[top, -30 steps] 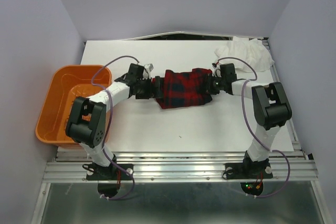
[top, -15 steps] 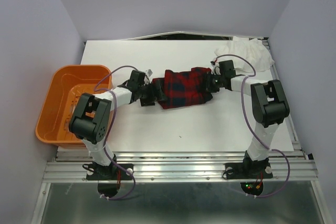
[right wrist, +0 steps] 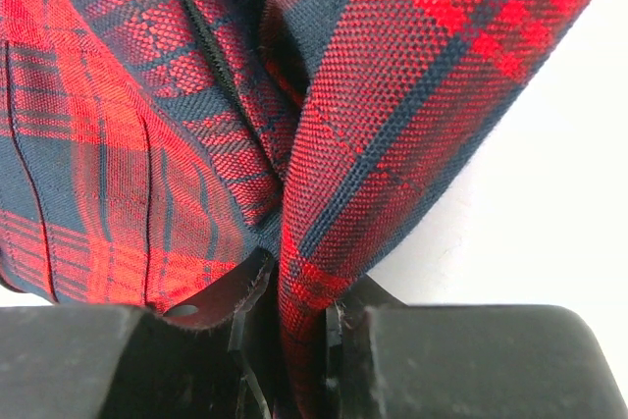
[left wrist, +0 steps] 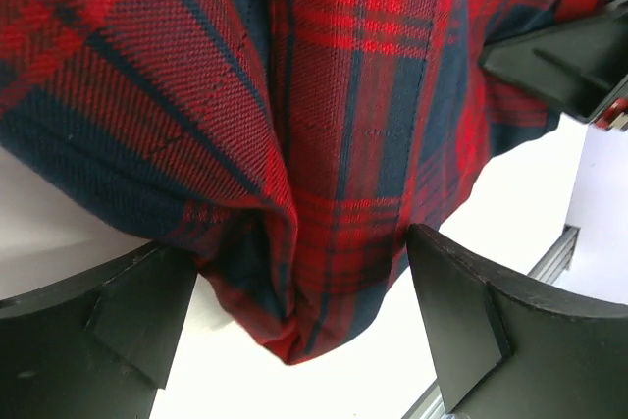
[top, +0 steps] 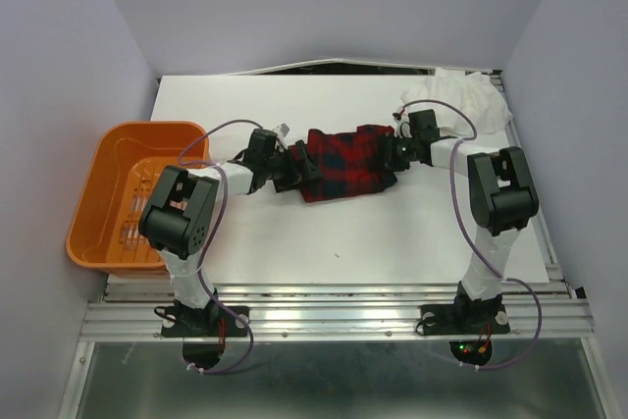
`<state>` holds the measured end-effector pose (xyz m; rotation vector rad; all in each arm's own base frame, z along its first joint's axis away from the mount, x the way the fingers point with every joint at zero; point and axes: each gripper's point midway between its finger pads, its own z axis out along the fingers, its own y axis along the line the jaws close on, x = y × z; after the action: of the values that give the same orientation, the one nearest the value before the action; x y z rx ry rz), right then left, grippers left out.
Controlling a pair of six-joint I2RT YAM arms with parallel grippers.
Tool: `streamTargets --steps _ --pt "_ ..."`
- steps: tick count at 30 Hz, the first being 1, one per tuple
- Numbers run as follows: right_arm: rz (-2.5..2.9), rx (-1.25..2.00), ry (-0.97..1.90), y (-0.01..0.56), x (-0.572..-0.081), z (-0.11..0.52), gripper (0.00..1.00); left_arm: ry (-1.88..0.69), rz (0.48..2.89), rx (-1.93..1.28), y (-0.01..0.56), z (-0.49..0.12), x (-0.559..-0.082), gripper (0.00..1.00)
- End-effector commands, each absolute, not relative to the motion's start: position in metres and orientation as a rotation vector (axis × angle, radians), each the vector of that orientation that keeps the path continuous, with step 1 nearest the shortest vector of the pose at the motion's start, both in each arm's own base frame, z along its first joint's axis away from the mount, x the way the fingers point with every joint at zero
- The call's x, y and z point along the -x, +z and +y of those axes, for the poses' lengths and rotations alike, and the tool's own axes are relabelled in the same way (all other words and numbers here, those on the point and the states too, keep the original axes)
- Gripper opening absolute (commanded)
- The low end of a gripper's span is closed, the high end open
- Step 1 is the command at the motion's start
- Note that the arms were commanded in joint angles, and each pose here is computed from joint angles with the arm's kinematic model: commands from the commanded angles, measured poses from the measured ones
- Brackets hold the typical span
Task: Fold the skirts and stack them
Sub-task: Neatly place the folded skirt to the corner
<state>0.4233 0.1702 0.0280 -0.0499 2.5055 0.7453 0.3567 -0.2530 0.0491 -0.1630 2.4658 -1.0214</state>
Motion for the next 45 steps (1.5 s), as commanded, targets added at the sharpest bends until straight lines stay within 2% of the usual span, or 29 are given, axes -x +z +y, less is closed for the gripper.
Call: streamTargets --steps 1,2,3,6,7,9,10,12,21,28,36,45 --pt "2.601 0.056 0.615 0.0 -0.419 0.151 0.01 -0.946 2.523 0.241 0.021 -0.249 -0.361 0.94" --pt "2.602 0.06 0.607 0.0 -0.42 0.15 0.01 -0.944 2.52 0.246 0.021 -0.25 -0.364 0.91" --pt "2.587 0.071 0.593 0.004 -0.427 0.149 0.01 -0.948 2.501 0.237 0.027 -0.253 -0.371 0.78" --pt "2.557 0.084 0.529 0.011 -0.441 0.144 0.01 -0.915 2.473 0.174 0.034 -0.259 -0.385 0.52" --pt "2.521 0.091 0.491 0.022 -0.455 0.141 0.01 -0.88 2.452 0.128 0.041 -0.264 -0.396 0.35" --pt "2.476 0.121 0.449 0.034 -0.47 0.138 0.01 -0.863 2.414 0.079 0.058 -0.273 -0.414 0.2" --pt "2.452 0.129 0.434 0.041 -0.478 0.137 0.01 -0.856 2.421 0.063 0.055 -0.277 -0.418 0.08" --pt "2.391 0.161 0.383 0.059 -0.499 0.135 0.01 -0.847 2.403 0.022 0.064 -0.285 -0.437 0.0" --pt "2.159 0.212 0.134 0.128 -0.578 0.105 0.01 -0.884 2.229 -0.173 0.096 -0.323 -0.499 0.0" --pt "2.016 0.174 0.014 0.168 -0.617 0.072 0.01 -0.959 2.065 -0.296 0.128 -0.358 -0.534 0.0" --pt "1.86 0.053 -0.056 0.224 -0.65 0.023 0.01 -1.048 1.777 -0.354 0.193 -0.393 -0.571 0.0" --pt "1.742 -0.047 -0.19 0.268 -0.659 -0.05 0.01 -1.191 1.549 -0.359 0.216 -0.452 -0.58 0.0"
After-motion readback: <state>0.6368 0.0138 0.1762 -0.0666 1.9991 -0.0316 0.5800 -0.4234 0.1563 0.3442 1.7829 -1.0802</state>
